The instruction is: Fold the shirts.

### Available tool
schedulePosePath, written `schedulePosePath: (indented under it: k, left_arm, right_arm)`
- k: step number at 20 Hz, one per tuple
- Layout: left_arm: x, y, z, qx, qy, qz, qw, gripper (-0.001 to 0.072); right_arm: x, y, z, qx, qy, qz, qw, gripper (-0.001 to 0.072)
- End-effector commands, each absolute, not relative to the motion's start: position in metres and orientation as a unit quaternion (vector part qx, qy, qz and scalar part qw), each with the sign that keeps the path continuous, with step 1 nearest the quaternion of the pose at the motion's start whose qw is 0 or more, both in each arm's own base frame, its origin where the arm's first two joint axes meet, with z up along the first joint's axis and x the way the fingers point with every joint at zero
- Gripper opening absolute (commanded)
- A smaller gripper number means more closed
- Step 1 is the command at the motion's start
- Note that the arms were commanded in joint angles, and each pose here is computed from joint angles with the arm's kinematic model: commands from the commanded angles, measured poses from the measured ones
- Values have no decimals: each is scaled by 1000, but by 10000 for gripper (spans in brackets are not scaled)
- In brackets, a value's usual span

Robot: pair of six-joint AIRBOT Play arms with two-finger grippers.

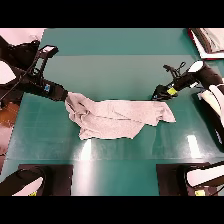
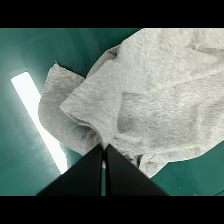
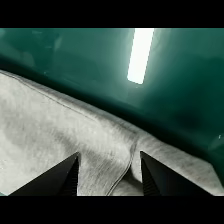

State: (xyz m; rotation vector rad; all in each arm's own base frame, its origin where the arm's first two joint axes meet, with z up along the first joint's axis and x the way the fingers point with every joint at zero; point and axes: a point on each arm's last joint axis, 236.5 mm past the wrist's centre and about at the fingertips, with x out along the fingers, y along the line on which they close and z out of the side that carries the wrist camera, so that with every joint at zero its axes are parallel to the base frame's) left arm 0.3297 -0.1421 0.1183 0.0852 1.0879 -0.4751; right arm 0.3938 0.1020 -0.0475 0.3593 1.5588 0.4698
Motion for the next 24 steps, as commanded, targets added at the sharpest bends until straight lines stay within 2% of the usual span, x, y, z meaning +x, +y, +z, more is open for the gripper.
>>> schedulePosePath:
  k: [1,8,9,13,14,15,16,17,21,22,23,24]
  left_arm:
    - [330,-142,118,40,512,-223,829,22]
    - [331,-142,119,39,509,-223,830,22]
    - [331,-142,119,39,510,-223,830,22]
    - [330,-142,118,40,513,-223,828,22]
    - [330,-142,118,40,513,-223,828,22]
    - [330,-142,118,40,513,-223,828,22]
    - [330,-142,118,40,513,-224,828,22]
    - [330,-142,118,40,513,-223,828,22]
    - [330,-142,118,40,513,-223,828,22]
    - [330,-142,118,40,513,-223,828,22]
    - [330,-142,118,40,513,-223,828,22]
    - [330,-142,118,40,513,-223,828,22]
  right_arm:
    - [392,104,-59,145,704,223,658,429]
    - [379,111,-57,136,720,236,638,423]
    - [379,115,-57,132,720,239,638,364]
    - [386,127,-59,121,707,242,654,363]
    - [388,127,-59,121,705,241,656,321]
    - [389,127,-59,121,704,241,657,211]
    - [389,127,-60,121,703,240,658,137]
    - [390,127,-60,121,703,240,659,135]
    - [395,120,-54,126,694,235,669,153]
    - [396,116,-54,126,693,235,670,296]
    - [397,112,-55,127,692,234,671,400]
    - [398,110,-55,128,691,233,672,400]
